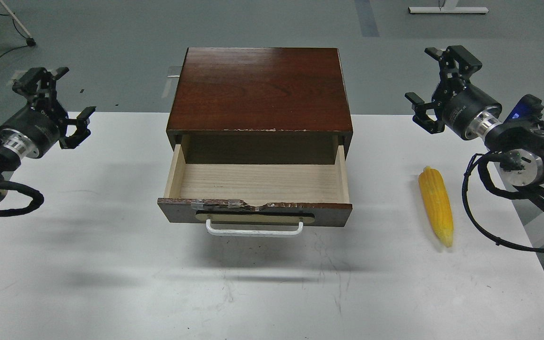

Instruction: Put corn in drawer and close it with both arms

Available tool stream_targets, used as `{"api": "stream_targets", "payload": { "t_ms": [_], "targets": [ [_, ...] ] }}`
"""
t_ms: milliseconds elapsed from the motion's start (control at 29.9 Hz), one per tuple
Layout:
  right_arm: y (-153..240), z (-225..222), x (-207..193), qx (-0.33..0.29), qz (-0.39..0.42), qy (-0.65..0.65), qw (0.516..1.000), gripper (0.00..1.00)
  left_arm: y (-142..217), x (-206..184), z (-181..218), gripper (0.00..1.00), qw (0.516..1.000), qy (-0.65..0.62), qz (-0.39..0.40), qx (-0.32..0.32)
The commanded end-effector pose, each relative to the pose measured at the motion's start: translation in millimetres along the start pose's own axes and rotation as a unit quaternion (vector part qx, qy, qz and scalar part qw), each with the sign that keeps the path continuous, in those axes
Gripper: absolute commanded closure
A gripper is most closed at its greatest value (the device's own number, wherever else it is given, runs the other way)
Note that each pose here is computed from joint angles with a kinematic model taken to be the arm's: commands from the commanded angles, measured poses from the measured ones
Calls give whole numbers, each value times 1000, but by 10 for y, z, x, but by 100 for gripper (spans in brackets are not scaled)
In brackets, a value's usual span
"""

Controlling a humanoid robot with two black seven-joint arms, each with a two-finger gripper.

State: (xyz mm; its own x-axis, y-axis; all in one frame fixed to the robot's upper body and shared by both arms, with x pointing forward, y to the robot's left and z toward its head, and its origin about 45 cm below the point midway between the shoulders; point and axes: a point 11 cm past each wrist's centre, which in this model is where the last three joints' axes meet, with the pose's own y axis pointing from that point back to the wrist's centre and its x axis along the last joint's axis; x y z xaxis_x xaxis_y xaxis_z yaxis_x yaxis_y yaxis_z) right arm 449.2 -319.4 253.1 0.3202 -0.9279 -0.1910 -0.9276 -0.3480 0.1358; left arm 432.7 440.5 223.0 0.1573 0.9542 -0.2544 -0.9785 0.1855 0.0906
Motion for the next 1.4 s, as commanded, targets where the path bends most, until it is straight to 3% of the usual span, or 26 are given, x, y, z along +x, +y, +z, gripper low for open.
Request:
{"api": "stream_targets", "payload": {
  "t_ms": [0, 602, 802, 936, 1103, 1370],
  "targets": [
    [8, 18, 4, -3, -1, 0, 1000, 0, -1, -3, 9, 2, 1000, -1, -1, -2],
    [1, 3, 2, -6, -1, 1, 1000, 0, 19, 24, 30, 2, 1000, -10, 0, 4],
    [-16, 78, -29, -46, -4, 5, 999, 0, -14, -40, -61, 2, 999, -7, -8, 34],
    [-19, 92, -37, -51, -6, 6, 999, 0, -67, -261, -153, 2, 996, -5, -42, 84],
    [-61, -7, -62, -42, -8, 11, 999, 0, -162, -672, -139, 2, 992, 3, -98, 78],
    [-54, -32, -46, -41, -7, 13, 999, 0, -271, -798, -175, 2, 993, 8, -86, 75]
  ]
}}
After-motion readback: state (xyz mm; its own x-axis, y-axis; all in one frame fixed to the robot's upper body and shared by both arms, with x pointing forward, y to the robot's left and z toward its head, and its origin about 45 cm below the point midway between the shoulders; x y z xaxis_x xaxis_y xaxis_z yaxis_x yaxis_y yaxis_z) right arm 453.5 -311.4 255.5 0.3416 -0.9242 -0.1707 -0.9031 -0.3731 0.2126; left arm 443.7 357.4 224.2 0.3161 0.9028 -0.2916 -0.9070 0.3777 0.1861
